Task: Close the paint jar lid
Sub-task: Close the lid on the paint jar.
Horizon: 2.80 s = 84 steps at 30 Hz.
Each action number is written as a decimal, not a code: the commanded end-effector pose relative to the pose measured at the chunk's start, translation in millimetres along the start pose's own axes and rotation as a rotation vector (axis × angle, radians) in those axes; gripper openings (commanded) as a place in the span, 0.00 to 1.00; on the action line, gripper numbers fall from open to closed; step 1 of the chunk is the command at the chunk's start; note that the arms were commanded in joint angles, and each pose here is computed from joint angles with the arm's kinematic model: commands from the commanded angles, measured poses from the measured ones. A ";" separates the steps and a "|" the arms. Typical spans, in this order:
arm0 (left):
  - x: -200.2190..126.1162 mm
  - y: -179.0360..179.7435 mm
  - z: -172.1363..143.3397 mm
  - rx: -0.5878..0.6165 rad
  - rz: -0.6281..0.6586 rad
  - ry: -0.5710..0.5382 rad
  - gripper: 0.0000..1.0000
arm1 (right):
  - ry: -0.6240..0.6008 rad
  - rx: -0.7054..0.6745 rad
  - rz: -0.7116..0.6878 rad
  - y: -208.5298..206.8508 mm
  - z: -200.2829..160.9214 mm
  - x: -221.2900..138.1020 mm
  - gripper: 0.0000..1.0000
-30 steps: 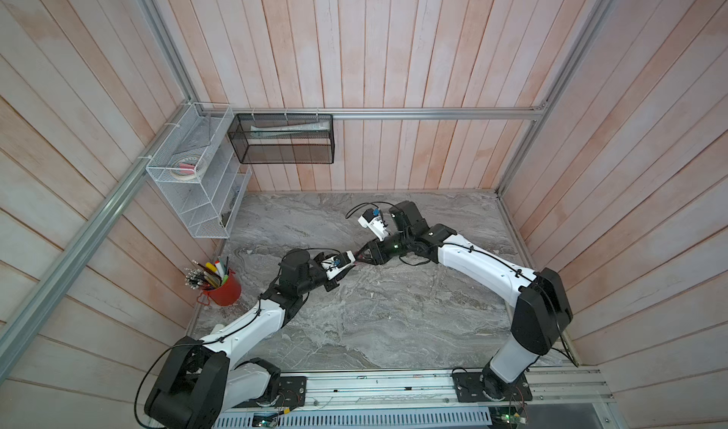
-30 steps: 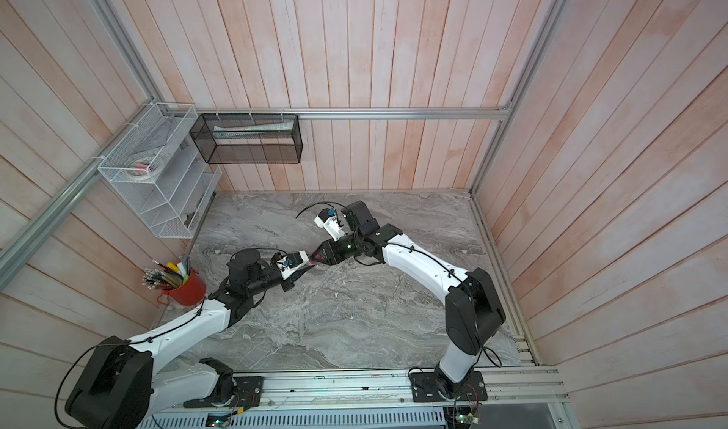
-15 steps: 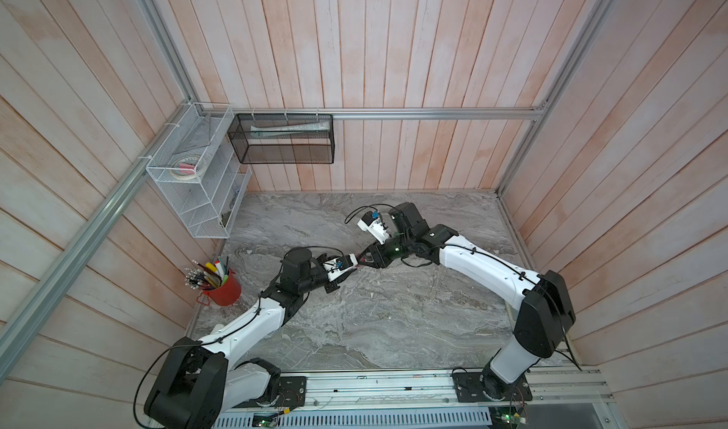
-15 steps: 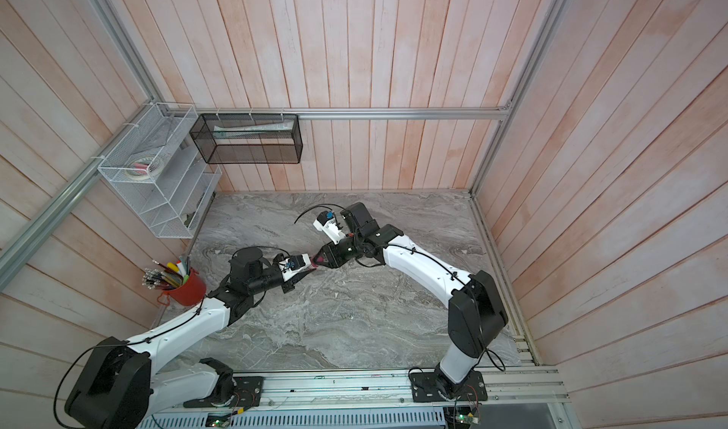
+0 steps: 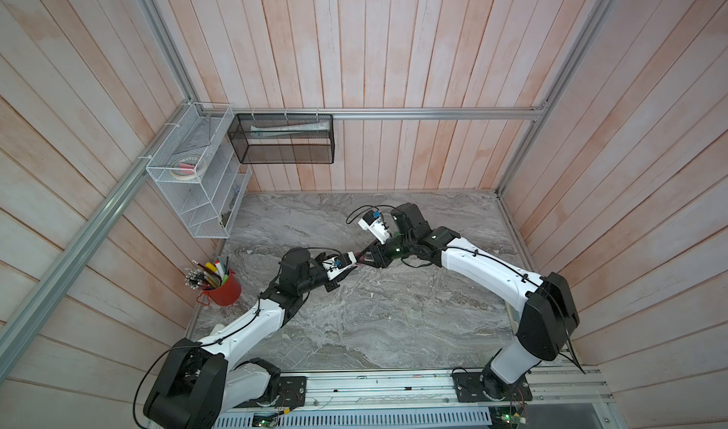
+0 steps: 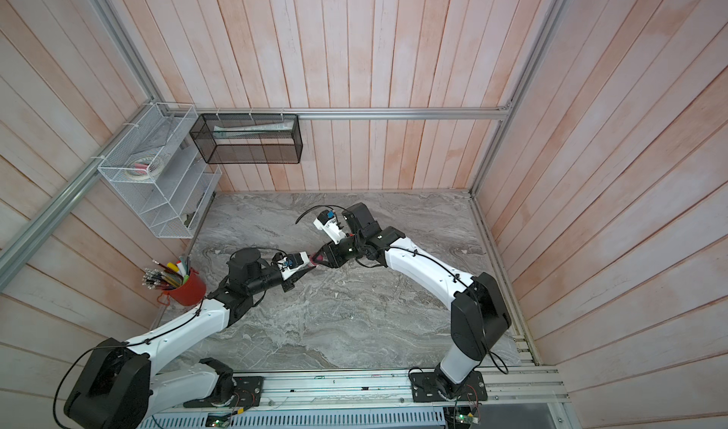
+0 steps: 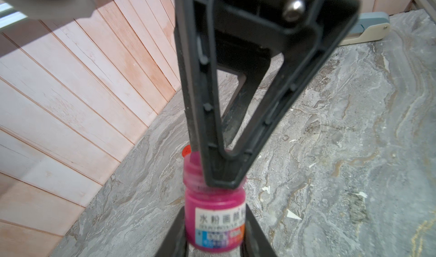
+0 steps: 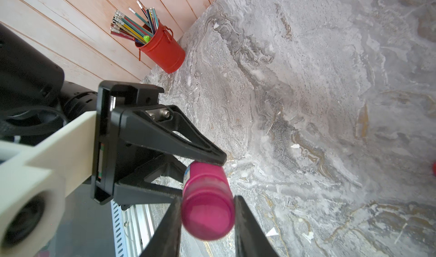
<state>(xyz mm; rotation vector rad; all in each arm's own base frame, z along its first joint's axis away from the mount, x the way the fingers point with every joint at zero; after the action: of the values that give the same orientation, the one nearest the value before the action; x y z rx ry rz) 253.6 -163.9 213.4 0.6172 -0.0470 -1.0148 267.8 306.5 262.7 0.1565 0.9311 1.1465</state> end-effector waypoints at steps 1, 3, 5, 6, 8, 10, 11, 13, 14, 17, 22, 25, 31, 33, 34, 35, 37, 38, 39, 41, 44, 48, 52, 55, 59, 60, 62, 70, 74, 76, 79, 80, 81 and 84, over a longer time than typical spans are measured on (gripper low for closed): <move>-20.7 32.7 54.2 0.088 0.170 -0.276 0.33 | 0.053 0.045 -0.040 -9.9 -22.3 11.5 0.24; -24.9 38.0 54.0 0.064 0.199 -0.296 0.33 | 0.033 0.048 -0.023 -8.2 -22.3 10.6 0.24; -28.9 40.5 53.9 0.049 0.205 -0.322 0.33 | 0.032 0.057 0.000 -7.8 -23.8 13.3 0.24; -30.5 41.0 53.9 0.042 0.201 -0.336 0.33 | 0.034 0.060 0.008 -7.8 -24.1 14.9 0.24; -32.2 39.5 54.4 0.039 0.176 -0.363 0.33 | 0.033 0.056 0.033 -5.8 -23.8 18.0 0.24; -34.5 36.8 57.1 0.044 0.152 -0.395 0.33 | 0.028 0.056 0.063 -4.4 -23.8 20.5 0.24; -35.4 34.1 58.3 0.046 0.121 -0.413 0.33 | 0.027 0.056 0.075 -4.5 -24.0 21.9 0.24; -36.1 29.6 61.9 0.053 0.052 -0.449 0.33 | 0.040 0.050 0.109 -3.2 -24.6 24.9 0.24; -36.3 27.4 63.5 0.053 0.020 -0.466 0.33 | 0.046 0.048 0.127 -2.4 -24.1 25.7 0.24; -36.1 26.4 66.3 0.048 -0.014 -0.491 0.33 | 0.057 0.034 0.138 0.4 -23.2 27.9 0.24; -35.0 28.4 63.7 0.059 0.013 -0.454 0.33 | 0.097 0.038 0.157 3.9 -27.0 33.1 0.24; -33.2 27.9 62.3 0.064 -0.004 -0.440 0.33 | 0.140 0.036 0.179 7.2 -33.1 39.7 0.24; -32.3 31.4 60.1 0.065 0.037 -0.408 0.33 | 0.180 0.061 0.164 6.8 -41.4 51.5 0.23; -32.0 33.5 58.8 0.066 0.069 -0.389 0.33 | 0.178 0.095 0.153 4.6 -41.9 54.0 0.23; -32.0 34.5 58.5 0.068 0.085 -0.382 0.33 | 0.175 0.109 0.151 4.4 -41.9 55.2 0.22; -31.9 35.7 58.0 0.067 0.107 -0.372 0.33 | 0.169 0.129 0.146 3.6 -41.7 56.5 0.22; -31.5 36.9 56.4 0.073 0.148 -0.352 0.33 | 0.158 0.169 0.142 2.9 -41.4 59.8 0.21; -31.3 37.9 56.0 0.077 0.183 -0.337 0.33 | 0.146 0.209 0.123 0.6 -40.8 61.9 0.22; -31.3 38.7 54.8 0.079 0.214 -0.322 0.33 | 0.138 0.248 0.115 -1.2 -40.4 64.6 0.21; -31.3 39.7 52.3 0.084 0.264 -0.296 0.33 | 0.124 0.323 0.104 -3.5 -38.9 70.3 0.21; -31.7 41.1 50.7 0.100 0.315 -0.267 0.33 | 0.121 0.396 0.102 -1.2 -38.7 83.4 0.21; -32.8 42.8 48.6 0.109 0.362 -0.240 0.33 | 0.132 0.453 0.134 0.7 -41.6 98.5 0.21; -33.9 44.5 48.3 0.111 0.383 -0.230 0.33 | 0.118 0.462 0.163 4.6 -39.9 101.5 0.22; -33.5 44.8 48.2 0.107 0.382 -0.229 0.33 | 0.103 0.447 0.159 6.5 -38.2 98.3 0.26; -32.3 44.0 48.1 0.099 0.366 -0.233 0.33 | 0.084 0.424 0.140 7.1 -36.8 92.3 0.29; -31.8 43.3 47.7 0.098 0.359 -0.232 0.33 | 0.080 0.418 0.134 6.9 -36.6 91.0 0.30; -30.8 42.7 46.9 0.093 0.350 -0.230 0.33 | 0.068 0.408 0.124 6.9 -35.9 87.2 0.33; -26.2 34.4 45.8 0.075 0.266 -0.272 0.33 | -0.003 0.366 0.095 4.8 -30.4 63.2 0.44; -24.6 31.0 46.9 0.064 0.225 -0.299 0.33 | -0.022 0.334 0.091 6.7 -27.1 54.3 0.49; -23.0 31.5 45.1 0.052 0.225 -0.293 0.33 | -0.033 0.308 0.090 9.5 -25.0 50.1 0.52; -20.2 32.3 41.5 0.038 0.227 -0.276 0.33 | -0.060 0.274 0.084 12.1 -25.4 42.6 0.62; -19.2 32.6 40.2 0.033 0.225 -0.271 0.33 | -0.075 0.260 0.073 13.0 -26.6 38.4 0.68; -18.3 32.5 38.7 0.027 0.221 -0.267 0.33 | -0.090 0.244 0.062 13.1 -27.8 34.3 0.72; -16.2 33.7 35.9 0.009 0.202 -0.264 0.33 | -0.143 0.214 0.033 13.4 -30.5 19.7 0.77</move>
<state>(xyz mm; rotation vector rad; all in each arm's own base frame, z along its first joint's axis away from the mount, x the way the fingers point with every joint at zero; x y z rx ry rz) 250.3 -155.8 228.4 0.4923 -0.2107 -0.9489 253.2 329.4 252.7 0.4978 0.8959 1.0642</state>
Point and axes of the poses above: each gripper's point midway between its finger pads, its own x axis out along the fingers, its own y axis along the line the jaws close on, z = x × y, the point moved 8 cm from there along -x, back along the fingers, and after that the axes turned 6 degrees about x, right-handed, at the moved point
